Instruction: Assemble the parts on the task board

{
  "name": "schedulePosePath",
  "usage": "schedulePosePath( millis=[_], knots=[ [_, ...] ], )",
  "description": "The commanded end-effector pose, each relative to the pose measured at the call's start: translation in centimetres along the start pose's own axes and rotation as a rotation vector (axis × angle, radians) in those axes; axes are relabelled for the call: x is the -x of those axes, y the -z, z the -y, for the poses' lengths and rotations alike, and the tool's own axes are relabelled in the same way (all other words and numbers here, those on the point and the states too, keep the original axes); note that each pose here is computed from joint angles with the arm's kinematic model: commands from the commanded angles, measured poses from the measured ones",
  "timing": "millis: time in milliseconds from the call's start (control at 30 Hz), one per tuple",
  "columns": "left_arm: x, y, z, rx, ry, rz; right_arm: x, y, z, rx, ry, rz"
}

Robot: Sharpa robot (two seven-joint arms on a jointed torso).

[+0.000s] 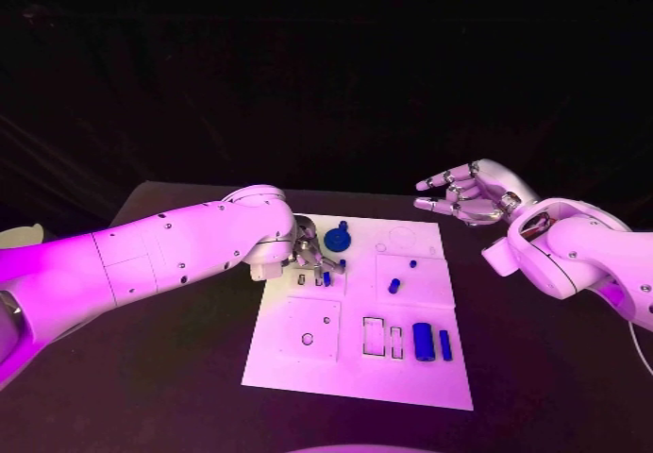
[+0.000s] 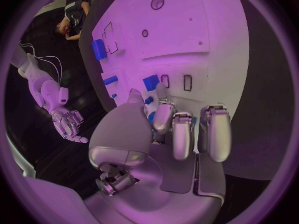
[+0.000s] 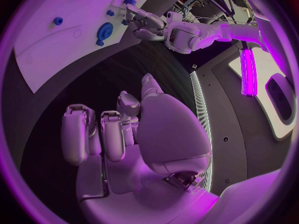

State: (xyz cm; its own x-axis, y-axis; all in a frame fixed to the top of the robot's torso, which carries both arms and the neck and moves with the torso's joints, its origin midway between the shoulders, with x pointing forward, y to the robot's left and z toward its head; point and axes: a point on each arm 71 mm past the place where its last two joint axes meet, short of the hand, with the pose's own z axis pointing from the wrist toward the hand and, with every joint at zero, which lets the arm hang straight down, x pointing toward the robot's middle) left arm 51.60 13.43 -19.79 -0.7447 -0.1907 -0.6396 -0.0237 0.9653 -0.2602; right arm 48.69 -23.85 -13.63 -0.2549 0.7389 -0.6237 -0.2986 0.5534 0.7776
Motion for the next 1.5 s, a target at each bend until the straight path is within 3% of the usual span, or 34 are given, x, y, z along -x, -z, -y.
schedulePosePath(
  millis=[33, 1500],
  knots=[
    [-0.11, -0.02, -0.19, 0.048, -0.031, -0.018, -0.17, -0.02, 0.04, -0.001, 0.009, -0.017],
    [-0.4, -0.01, 0.55, 0.038, -0.054, -0.038, -0.76, -0.28, 0.31, -0.011, 0.01, -0.036]
  ],
)
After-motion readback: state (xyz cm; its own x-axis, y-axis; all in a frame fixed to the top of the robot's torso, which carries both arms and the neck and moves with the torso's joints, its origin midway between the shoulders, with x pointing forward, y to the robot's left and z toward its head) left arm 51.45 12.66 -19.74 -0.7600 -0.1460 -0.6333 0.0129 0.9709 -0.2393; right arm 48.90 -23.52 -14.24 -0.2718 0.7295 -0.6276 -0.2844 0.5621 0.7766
